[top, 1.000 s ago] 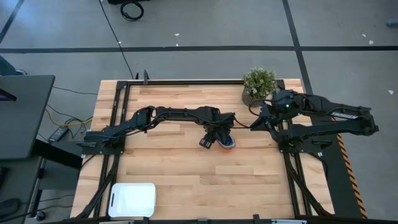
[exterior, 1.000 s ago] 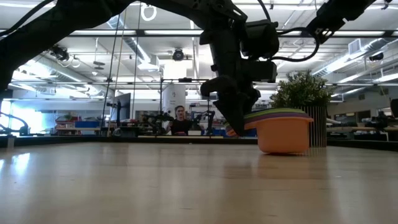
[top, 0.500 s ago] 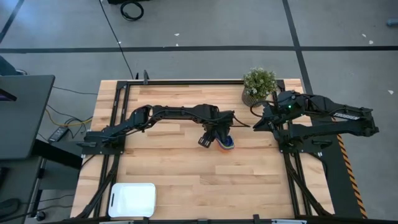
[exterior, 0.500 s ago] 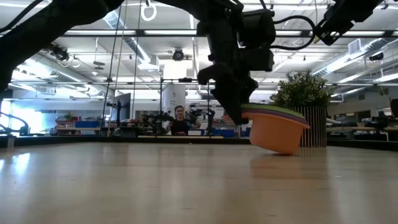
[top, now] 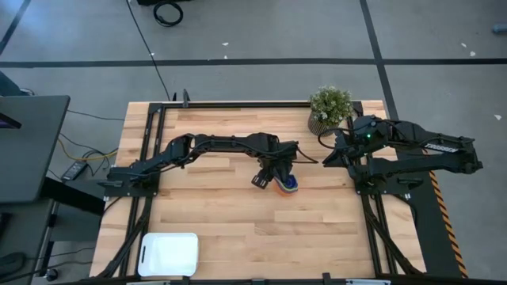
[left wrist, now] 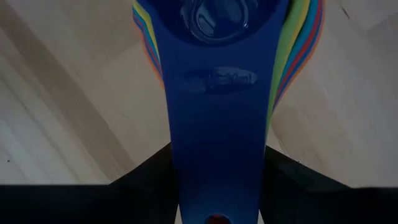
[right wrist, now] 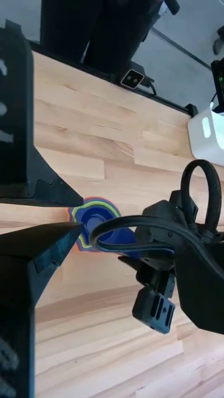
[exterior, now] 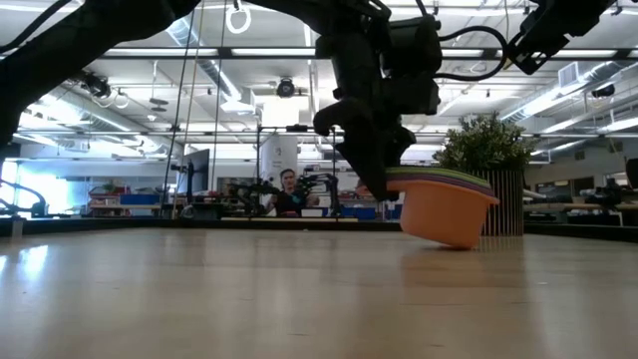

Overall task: Nest measuring cups in basket
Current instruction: Put the nested measuring cups into the white bin

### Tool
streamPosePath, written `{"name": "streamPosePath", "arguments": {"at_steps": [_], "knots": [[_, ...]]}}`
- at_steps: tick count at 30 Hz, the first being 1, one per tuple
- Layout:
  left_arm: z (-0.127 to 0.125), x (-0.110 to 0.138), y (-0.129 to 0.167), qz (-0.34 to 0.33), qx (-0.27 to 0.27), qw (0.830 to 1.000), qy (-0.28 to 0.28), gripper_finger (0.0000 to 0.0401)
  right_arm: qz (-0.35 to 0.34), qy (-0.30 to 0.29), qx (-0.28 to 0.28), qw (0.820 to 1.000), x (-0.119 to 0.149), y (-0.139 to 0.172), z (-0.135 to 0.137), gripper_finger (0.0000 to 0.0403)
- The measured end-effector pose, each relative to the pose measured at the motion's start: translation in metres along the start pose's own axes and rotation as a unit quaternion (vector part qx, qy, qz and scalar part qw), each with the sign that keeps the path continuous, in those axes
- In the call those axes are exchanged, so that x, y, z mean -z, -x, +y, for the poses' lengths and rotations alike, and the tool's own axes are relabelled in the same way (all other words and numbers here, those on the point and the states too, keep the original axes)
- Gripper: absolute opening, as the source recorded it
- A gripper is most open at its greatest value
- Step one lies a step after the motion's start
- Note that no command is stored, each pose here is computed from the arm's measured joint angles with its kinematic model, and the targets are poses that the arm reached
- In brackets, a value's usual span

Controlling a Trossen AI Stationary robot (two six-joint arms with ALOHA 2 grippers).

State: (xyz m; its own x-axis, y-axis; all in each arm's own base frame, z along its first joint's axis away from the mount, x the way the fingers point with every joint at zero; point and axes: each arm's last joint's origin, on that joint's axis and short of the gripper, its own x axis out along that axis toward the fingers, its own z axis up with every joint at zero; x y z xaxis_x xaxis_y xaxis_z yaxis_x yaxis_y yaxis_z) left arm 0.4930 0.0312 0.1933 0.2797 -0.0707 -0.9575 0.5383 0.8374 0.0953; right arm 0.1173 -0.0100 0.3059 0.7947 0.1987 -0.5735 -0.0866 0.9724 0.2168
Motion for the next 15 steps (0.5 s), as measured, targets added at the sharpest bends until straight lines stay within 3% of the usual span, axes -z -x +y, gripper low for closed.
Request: {"name": "streamPosePath", "arguments": {"at_steps": [15], "knots": [[-0.005, 0.008, -0.015, 0.017, 0.02, 1.0, 0.002, 0.0152, 0.0, -0.006, 0.0, 1.0, 0.0, 0.0, 0.0, 0.0057]]}}
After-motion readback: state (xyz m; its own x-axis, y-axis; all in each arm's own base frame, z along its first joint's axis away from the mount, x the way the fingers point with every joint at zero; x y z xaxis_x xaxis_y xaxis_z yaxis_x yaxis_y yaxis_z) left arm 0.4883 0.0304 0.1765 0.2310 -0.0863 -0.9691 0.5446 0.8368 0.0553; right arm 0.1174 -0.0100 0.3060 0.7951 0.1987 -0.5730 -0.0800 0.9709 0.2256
